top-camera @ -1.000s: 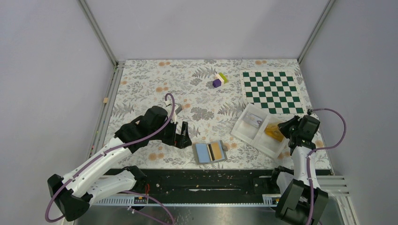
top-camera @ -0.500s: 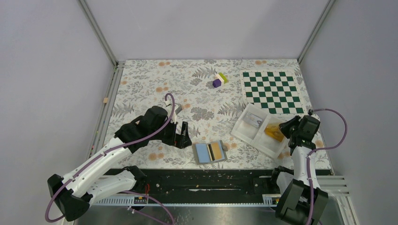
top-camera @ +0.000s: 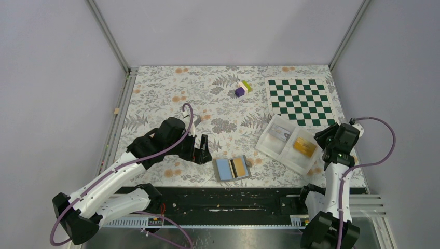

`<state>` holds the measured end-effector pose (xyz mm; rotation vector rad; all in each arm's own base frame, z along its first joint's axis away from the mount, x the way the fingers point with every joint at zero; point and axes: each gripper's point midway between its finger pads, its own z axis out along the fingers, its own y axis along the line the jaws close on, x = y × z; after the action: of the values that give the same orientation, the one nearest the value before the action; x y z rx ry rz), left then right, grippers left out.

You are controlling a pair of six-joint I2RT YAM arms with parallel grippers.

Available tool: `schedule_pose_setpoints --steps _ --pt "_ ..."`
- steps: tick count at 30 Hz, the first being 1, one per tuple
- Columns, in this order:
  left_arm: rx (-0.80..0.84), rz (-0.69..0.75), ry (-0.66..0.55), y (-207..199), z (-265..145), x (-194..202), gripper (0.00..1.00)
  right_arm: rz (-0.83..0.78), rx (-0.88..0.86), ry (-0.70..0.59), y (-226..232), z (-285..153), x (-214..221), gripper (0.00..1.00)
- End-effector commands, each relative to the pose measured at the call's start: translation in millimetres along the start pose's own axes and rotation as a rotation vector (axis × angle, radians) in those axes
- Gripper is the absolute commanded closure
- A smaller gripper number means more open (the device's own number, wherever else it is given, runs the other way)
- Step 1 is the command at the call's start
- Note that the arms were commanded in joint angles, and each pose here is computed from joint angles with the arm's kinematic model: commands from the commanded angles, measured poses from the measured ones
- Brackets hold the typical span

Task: Take the credit cards out of the card holder
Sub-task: Place the credit card in the storage box, then remove the credit card from the card holder.

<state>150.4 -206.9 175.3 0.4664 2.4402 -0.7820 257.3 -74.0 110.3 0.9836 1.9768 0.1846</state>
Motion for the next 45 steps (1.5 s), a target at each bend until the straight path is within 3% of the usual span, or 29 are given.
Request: schedule_pose_setpoints --steps 1,11,19,26,36,40,45 --pt "-0.004 0.017 -0.037 0.2 -1.5 -6.6 0.01 0.004 0.004 -0.046 9.7 -16.6 -22.1 0.57" --pt "-0.023 0.012 -0.047 3.0 -1.3 -8.4 0.01 0.004 -0.243 0.107 65.0 -41.9 -3.6 0.61" --pt "0.008 -0.031 -0.039 -3.2 3.9 -8.2 0.03 -0.123 -0.421 0.238 107.2 -76.8 61.9 0.64" --pt "0.154 -0.180 -0.028 -26.0 26.6 -4.4 0.06 -0.253 -0.622 0.382 137.4 -105.4 133.6 0.69" --pt "0.395 -0.323 -0.008 -54.8 67.2 8.5 0.29 -0.392 -0.794 0.612 169.7 -142.9 236.4 0.69" --pt "0.461 -0.332 0.032 -69.8 79.6 14.4 0.48 -0.447 -0.796 0.639 177.2 -141.2 253.8 0.68" --pt "0.481 -0.356 0.035 -77.5 89.2 15.1 0.56 -0.538 -0.734 0.632 173.9 -123.8 262.6 0.62"
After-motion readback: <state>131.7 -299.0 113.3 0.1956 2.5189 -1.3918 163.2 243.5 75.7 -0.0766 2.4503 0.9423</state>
